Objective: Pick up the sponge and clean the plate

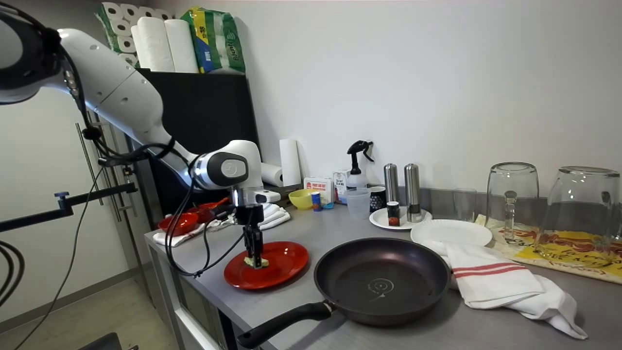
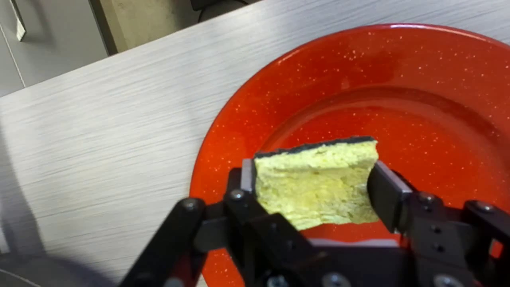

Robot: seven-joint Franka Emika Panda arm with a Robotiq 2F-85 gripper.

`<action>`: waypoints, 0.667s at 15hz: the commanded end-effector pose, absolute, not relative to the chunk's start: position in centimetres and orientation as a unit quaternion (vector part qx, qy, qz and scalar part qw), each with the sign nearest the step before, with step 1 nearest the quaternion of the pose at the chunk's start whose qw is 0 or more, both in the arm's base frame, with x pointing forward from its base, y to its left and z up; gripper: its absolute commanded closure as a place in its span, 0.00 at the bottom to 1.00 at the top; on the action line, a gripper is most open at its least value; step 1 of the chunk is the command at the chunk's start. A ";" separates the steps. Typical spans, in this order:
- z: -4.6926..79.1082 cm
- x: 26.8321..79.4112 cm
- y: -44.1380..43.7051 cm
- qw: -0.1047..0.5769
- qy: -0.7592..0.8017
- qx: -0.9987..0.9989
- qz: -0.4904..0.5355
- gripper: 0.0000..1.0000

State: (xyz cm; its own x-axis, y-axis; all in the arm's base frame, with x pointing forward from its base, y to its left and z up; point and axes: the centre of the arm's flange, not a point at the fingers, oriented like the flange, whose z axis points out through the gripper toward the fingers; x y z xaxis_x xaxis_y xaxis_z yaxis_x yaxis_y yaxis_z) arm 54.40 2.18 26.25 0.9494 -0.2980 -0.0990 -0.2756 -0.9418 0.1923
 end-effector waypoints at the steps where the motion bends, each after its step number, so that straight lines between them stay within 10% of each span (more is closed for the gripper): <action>1: 25.4 56.2 2.3 0.094 -0.152 0.983 -0.051 0.57; 10: 25.4 59.9 4.4 0.061 -0.200 0.976 0.061 0.57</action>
State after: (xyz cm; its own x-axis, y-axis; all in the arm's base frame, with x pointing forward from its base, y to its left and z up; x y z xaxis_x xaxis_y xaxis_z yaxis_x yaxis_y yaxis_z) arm 58.99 2.63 25.37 0.9234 -0.3748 0.0824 -0.3825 -0.9164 0.1178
